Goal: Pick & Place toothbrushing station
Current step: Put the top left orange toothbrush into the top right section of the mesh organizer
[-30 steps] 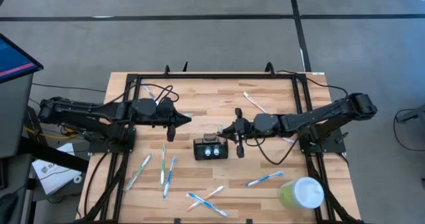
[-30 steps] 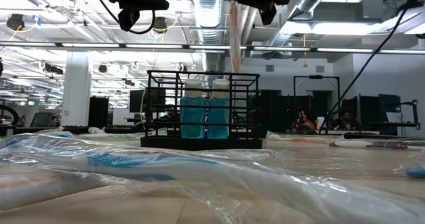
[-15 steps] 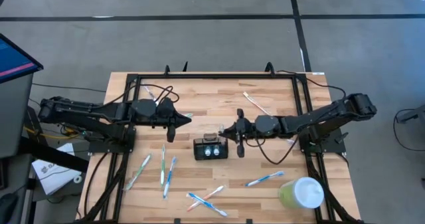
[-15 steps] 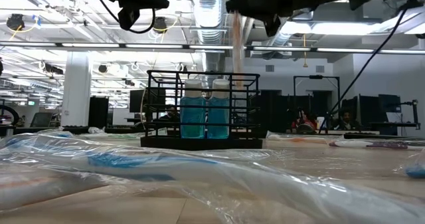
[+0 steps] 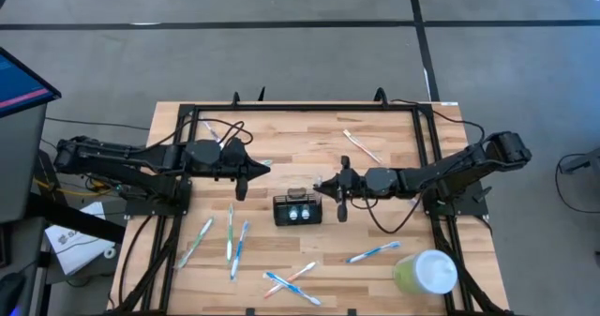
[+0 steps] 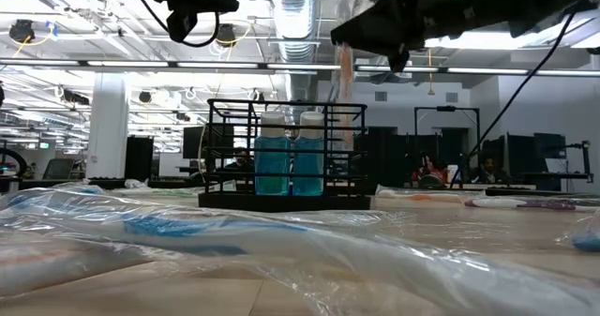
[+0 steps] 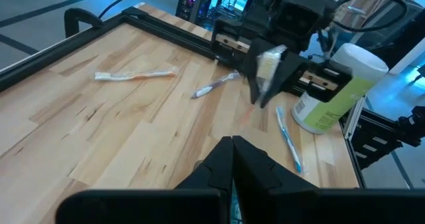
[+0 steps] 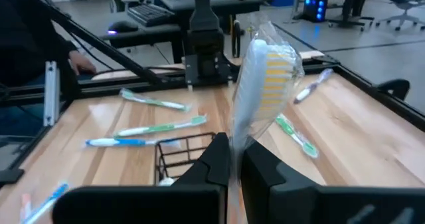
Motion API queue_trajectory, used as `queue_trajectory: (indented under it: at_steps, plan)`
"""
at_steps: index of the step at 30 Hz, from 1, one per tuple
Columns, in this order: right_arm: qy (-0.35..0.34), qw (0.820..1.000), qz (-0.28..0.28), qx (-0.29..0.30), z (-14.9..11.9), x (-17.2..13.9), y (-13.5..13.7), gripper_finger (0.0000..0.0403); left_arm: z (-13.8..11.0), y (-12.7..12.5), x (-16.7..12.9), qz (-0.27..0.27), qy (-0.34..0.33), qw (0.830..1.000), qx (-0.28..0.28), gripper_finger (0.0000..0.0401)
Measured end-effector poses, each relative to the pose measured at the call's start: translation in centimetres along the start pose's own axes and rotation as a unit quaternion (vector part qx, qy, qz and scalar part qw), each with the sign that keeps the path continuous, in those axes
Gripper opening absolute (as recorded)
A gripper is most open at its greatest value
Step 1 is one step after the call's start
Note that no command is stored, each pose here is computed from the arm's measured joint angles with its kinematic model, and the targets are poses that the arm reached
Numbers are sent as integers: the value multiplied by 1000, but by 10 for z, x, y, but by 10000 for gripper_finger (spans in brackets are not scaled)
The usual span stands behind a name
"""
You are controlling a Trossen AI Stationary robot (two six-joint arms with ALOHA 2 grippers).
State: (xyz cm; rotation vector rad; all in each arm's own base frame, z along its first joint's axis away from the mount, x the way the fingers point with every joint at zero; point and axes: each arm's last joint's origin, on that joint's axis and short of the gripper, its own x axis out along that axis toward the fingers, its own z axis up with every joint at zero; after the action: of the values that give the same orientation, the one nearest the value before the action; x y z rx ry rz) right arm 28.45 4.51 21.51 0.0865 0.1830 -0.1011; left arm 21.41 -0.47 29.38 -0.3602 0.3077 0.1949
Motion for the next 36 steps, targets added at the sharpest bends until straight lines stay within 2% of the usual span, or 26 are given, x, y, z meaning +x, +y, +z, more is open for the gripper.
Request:
queue_trajectory:
  at_steps: [5,16,25,36]
  plan:
    - [-11,1000,6,0,0,1,4,8,0,0,0,0,0,1000,0,0]
    - [-6,1000,20,14,-25,21,12,9,0,0,0,1,0,1000,0,0]
    - [15,1000,-9,19,-33,23,10,16,0,0,0,0,-1,1000,0,0]
    - [43,999,-15,23,-39,23,9,22,0,0,0,0,-2,1000,0,0]
